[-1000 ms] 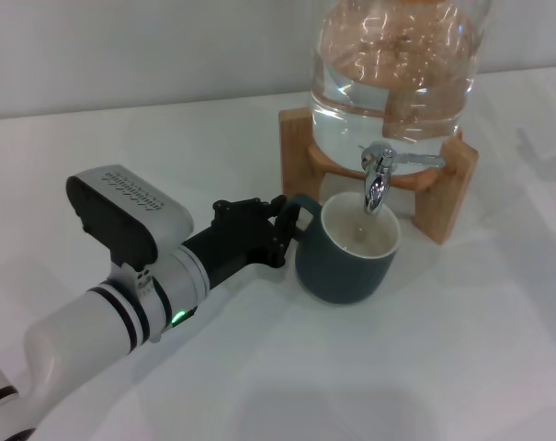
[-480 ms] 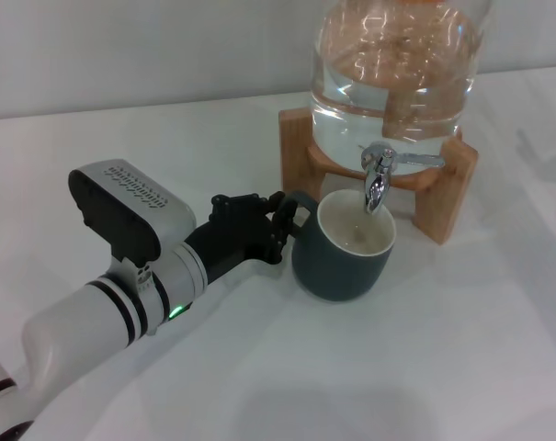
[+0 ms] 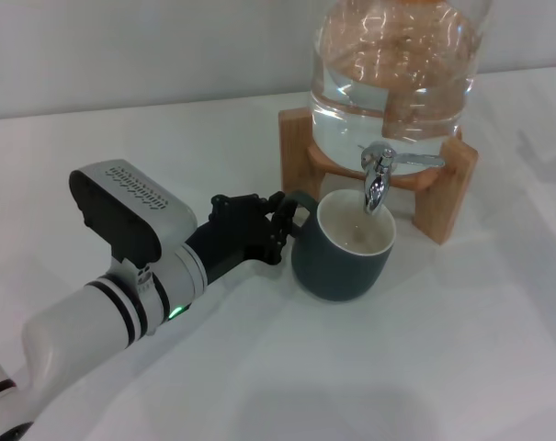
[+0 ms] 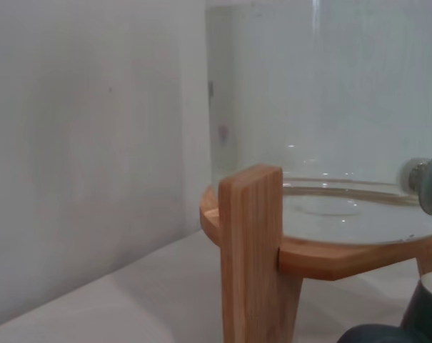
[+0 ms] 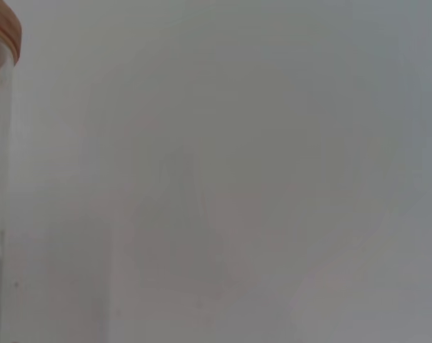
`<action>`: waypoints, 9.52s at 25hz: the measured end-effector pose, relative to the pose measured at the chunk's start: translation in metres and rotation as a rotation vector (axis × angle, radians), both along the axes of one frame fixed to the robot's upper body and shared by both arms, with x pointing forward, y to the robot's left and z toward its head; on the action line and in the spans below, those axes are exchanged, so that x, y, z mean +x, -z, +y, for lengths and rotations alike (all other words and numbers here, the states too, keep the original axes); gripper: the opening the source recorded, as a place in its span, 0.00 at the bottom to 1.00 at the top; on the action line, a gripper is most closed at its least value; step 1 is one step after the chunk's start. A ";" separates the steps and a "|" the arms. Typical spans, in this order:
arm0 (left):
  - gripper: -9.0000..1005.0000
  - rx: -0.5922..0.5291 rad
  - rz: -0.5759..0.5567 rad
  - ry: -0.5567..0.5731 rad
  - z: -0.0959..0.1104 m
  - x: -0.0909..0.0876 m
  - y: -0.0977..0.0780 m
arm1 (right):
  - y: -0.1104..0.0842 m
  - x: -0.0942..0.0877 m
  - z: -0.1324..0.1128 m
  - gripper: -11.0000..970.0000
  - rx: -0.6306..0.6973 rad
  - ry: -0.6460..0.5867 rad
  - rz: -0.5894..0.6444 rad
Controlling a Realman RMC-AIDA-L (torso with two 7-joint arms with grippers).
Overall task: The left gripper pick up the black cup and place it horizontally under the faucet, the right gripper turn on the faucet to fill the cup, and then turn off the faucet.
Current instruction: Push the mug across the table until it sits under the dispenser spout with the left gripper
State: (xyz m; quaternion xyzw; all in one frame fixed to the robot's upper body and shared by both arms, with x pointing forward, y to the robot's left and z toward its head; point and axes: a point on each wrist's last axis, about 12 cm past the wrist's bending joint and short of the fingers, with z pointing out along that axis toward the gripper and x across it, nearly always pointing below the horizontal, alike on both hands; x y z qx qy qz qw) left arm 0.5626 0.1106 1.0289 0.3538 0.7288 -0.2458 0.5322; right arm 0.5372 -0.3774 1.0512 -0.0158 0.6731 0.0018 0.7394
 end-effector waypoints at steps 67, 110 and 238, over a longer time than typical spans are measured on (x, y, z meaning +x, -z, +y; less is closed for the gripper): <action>0.44 -0.041 0.025 -0.015 -0.004 -0.005 0.000 | 0.000 0.000 0.001 0.86 0.003 -0.003 -0.007; 0.56 -0.044 0.052 -0.004 -0.009 -0.006 0.000 | 0.001 -0.001 0.001 0.87 0.003 -0.004 -0.002; 0.76 -0.097 0.037 0.034 -0.008 -0.062 0.014 | 0.006 -0.003 0.002 0.86 -0.001 -0.005 0.027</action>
